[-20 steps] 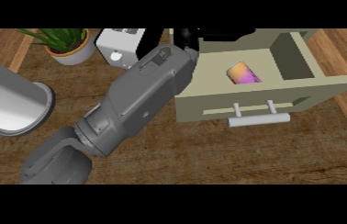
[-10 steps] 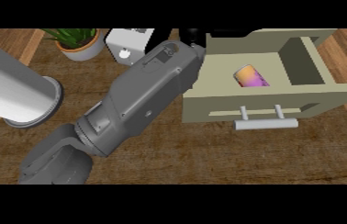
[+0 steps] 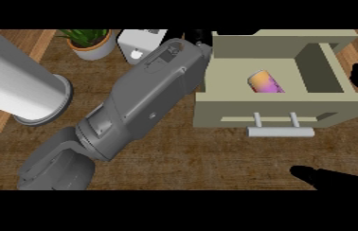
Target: Pick up the can, place it into the drawer and close the drawer
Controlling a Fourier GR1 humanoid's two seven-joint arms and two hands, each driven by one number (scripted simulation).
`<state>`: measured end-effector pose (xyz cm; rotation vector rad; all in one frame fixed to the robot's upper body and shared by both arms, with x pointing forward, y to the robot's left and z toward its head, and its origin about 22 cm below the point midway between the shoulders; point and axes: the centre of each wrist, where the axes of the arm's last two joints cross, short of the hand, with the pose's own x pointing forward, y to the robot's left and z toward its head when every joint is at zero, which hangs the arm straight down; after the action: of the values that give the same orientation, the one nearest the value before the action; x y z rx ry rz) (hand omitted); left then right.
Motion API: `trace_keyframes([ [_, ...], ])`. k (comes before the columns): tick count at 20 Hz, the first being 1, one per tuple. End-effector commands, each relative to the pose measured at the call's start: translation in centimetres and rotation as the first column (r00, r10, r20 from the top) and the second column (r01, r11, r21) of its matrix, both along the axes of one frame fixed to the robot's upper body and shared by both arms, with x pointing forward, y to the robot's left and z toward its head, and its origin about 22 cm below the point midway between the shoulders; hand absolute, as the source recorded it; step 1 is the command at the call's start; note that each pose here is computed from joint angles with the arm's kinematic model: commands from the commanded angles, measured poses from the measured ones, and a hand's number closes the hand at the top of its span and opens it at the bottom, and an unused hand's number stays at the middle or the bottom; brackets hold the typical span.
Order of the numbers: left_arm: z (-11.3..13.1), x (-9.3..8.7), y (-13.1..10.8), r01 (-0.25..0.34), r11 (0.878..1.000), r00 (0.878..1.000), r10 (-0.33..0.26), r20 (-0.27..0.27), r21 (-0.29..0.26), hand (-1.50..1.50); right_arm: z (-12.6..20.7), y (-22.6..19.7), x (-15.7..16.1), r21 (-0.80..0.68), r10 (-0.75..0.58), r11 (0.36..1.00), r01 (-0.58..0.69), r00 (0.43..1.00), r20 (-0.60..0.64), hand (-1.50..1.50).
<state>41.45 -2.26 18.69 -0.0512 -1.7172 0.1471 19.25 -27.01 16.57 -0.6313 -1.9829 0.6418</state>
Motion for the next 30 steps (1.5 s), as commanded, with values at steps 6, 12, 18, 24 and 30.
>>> trace_keyframes([
  [6, 2.0, 0.9, 1.9, -0.037, 0.999, 0.999, 0.037, -0.014, 0.013, -1.5, -2.0, 3.6, 7.6, -0.221, -0.024, 0.975, 0.027, 1.0, 0.015, -1.5],
  [12, 1.0, 0.2, 3.1, -0.01, 0.999, 1.0, 0.011, -0.025, 0.031, -1.5, -4.7, 5.0, 12.2, -0.391, -0.029, 0.92, 0.019, 0.999, -0.02, -1.5],
  [18, 1.2, 0.9, 6.2, -0.075, 0.996, 0.997, 0.076, -0.015, 0.058, -1.5, -7.2, 7.9, 15.7, -0.512, -0.065, 0.858, 0.048, 0.998, -0.015, -1.5],
  [24, 2.1, 0.8, 8.1, -0.07, 0.997, 0.997, 0.07, -0.02, 0.028, -1.5, -10.6, 8.8, 19.0, -0.544, -0.136, 0.834, 0.096, 0.99, -0.034, -1.5],
  [30, 2.4, 0.1, 10.2, -0.09, 0.995, 0.996, 0.091, -0.015, 0.041, -1.5, -13.6, 8.2, 20.4, -0.598, -0.199, 0.786, 0.16, 0.98, 0.0, -1.5],
])
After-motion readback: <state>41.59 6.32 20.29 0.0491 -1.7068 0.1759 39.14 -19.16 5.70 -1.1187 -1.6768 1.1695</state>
